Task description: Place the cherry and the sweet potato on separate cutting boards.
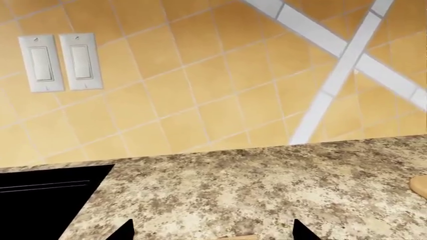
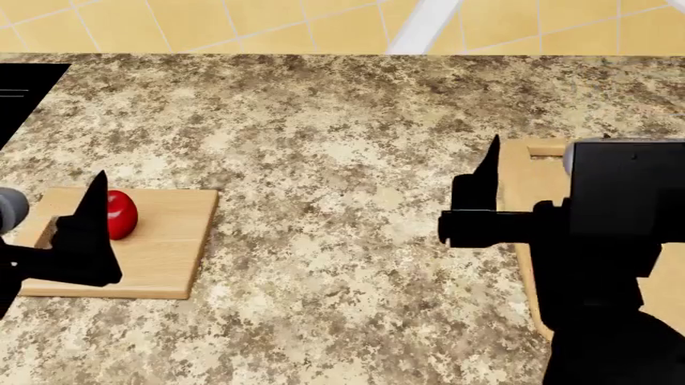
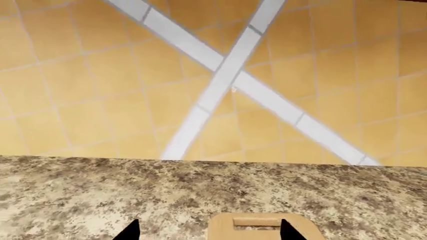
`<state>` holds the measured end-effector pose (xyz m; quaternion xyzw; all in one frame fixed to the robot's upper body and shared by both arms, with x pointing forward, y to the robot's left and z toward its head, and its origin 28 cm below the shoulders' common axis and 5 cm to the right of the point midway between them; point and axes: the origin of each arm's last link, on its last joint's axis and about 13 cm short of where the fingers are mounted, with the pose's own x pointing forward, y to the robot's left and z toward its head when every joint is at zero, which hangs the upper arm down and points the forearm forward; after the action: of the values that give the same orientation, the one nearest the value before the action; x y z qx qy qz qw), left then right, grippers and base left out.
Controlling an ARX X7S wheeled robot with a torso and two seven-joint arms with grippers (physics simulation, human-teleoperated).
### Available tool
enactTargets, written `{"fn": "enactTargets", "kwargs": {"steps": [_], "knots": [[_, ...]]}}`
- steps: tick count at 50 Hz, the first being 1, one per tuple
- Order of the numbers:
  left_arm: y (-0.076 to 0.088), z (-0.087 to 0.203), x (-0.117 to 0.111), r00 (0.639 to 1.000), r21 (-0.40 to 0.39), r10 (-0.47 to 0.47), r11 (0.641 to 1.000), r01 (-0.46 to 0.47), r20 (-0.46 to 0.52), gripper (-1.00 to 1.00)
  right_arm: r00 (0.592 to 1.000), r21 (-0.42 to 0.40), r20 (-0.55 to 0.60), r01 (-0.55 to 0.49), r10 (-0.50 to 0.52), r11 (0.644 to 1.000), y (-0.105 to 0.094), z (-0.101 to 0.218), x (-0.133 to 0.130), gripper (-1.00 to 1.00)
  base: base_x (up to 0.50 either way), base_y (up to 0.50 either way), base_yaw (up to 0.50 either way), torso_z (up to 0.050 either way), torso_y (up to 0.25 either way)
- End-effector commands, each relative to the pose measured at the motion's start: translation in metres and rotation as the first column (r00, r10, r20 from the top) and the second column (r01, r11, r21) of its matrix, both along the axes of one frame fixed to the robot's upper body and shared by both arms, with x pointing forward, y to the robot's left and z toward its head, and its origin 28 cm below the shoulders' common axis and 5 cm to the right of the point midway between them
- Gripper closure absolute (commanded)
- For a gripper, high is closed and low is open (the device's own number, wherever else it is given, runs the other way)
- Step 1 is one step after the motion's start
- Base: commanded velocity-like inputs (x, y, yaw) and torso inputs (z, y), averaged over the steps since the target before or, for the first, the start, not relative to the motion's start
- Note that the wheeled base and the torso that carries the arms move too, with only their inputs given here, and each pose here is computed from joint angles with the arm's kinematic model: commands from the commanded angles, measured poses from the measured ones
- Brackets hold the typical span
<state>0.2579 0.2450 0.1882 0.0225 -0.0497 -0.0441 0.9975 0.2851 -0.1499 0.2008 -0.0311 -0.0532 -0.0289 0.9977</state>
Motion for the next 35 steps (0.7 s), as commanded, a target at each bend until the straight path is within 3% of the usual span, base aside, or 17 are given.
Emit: {"fn": "enactTargets", "kwargs": {"steps": [1,4,5,7,12,14,15,21,35], "knots": [[-0.006,-0.003,0.002,1.0,0.011,-0.02,1.0,0.02,-0.001,-1.0,0.994,0.009,0.079,-0.079,0.078,0.997,0.016,-0.019,-0.022,-1.0,0.0,0.0,0.0,0.0,0.0],[-0.009,-0.001,0.002,1.0,0.02,-0.019,1.0,0.019,0.004,-1.0,0.995,0.003,0.069,-0.068,0.068,0.998,0.017,-0.03,-0.02,-1.0,0.0,0.0,0.0,0.0,0.0],[-0.01,0.0,0.001,1.0,0.023,-0.02,1.0,0.02,0.009,-1.0,0.995,-0.037,0.042,-0.091,0.093,0.995,0.017,-0.03,-0.021,-1.0,0.0,0.0,0.0,0.0,0.0],[-0.012,0.003,0.0,1.0,0.029,-0.025,0.999,0.024,0.016,-1.0,0.995,-0.003,0.056,-0.078,0.078,0.997,0.016,-0.026,-0.023,-1.0,0.0,0.0,0.0,0.0,0.0],[-0.011,0.008,-0.005,0.999,0.034,-0.027,0.999,0.026,0.034,-1.0,0.996,-0.005,0.063,-0.067,0.067,0.998,0.014,-0.023,-0.024,-1.0,0.0,0.0,0.0,0.0,0.0],[-0.014,0.01,-0.005,0.999,0.037,-0.021,0.999,0.019,0.046,-1.0,0.994,-0.034,0.1,-0.036,0.039,0.999,0.011,-0.018,-0.022,-1.0,0.0,0.0,0.0,0.0,0.0],[-0.013,0.013,-0.004,0.996,0.025,0.028,0.999,-0.031,0.09,-1.0,0.993,-0.021,0.113,-0.041,0.043,0.999,0.011,-0.016,-0.021,-1.0,0.0,0.0,0.0,0.0,0.0],[-0.016,0.018,-0.007,0.994,0.039,0.022,0.999,-0.027,0.11,-1.0,0.977,-0.01,0.215,-0.011,0.013,1.0,0.007,0.004,-0.017,-1.0,0.0,0.0,0.0,0.0,0.0],[-0.017,0.046,-0.025,0.962,0.053,0.042,0.997,-0.059,0.269,-1.0,0.924,-0.004,0.382,0.02,-0.017,1.0,-0.003,0.046,-0.024,-1.0,0.0,0.0,0.0,0.0,0.0]]}}
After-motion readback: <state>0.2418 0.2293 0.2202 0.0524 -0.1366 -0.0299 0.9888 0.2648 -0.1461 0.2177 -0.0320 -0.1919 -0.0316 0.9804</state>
